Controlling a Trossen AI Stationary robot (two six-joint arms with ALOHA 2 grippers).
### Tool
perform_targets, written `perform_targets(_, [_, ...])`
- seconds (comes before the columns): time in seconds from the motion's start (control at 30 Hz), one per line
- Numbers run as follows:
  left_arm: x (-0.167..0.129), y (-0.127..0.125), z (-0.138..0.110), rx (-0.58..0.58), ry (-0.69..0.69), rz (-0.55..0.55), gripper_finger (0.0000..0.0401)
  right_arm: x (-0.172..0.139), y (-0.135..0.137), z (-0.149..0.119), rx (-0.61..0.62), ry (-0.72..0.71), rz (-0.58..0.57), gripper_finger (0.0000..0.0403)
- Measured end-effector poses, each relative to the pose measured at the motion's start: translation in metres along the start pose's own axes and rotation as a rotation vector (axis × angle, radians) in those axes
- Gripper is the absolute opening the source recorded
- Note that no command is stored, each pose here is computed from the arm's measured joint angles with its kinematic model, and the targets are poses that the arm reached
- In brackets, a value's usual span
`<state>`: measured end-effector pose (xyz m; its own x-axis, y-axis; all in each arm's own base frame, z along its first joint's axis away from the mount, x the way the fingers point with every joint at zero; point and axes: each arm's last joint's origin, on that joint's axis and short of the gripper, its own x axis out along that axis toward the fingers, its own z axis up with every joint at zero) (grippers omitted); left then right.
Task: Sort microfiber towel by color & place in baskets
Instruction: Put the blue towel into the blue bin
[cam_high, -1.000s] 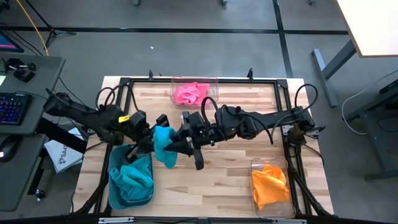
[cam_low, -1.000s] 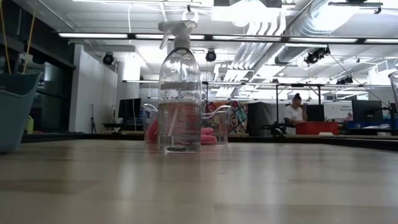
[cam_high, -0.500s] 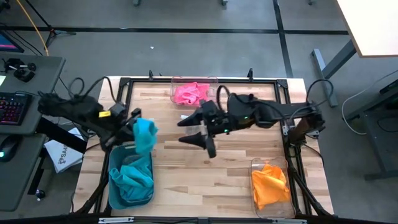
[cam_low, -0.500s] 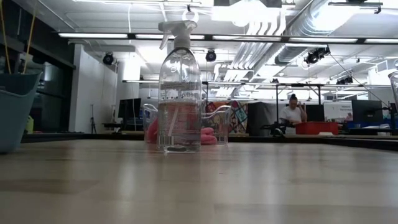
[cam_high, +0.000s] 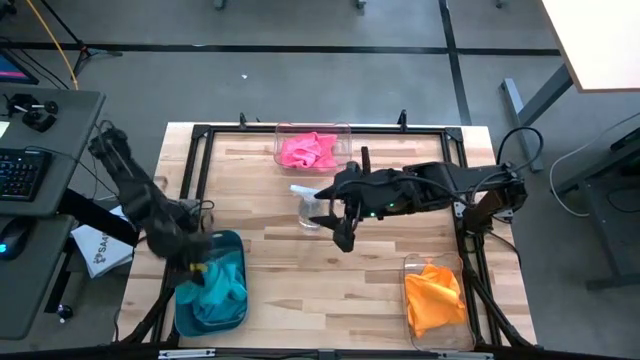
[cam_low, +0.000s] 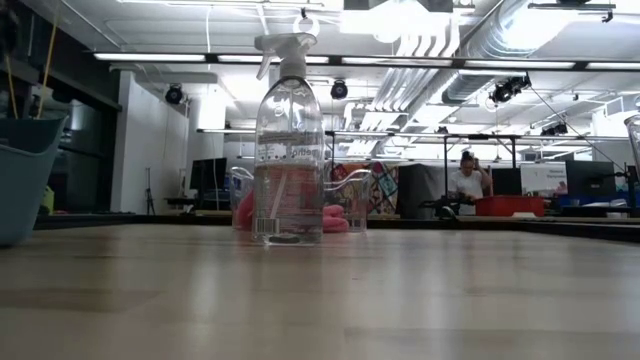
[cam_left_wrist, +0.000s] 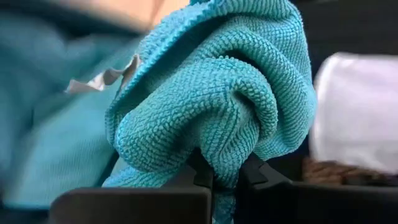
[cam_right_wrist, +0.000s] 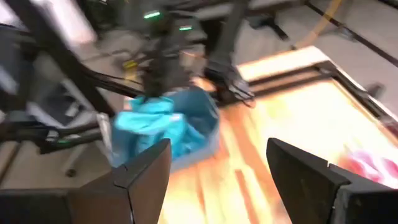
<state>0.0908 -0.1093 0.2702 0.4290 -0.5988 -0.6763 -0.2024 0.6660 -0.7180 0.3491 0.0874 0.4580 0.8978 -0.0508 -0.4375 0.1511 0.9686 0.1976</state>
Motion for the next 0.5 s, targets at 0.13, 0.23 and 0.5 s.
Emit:
perform_targets(0.13, [0.031, 0.006, -0.02, 0.004, 0.028, 0.148, 0.0, 0.0, -0.005, -0.004, -0.004, 0.02, -0.098, 0.0261])
perform_targets(0.23, [0.051, 0.019, -0.029, 0.02, -0.041, 0.325, 0.0, 0.0, -0.007, -0.004, -0.027, 0.014, -0.132, 0.0261])
perform_targets(0.5, [0.087, 0.046, -0.027, 0.093, -0.111, 0.683, 0.0015, 0.003, -0.015, -0.001, -0.016, 0.012, -0.158, 0.0261])
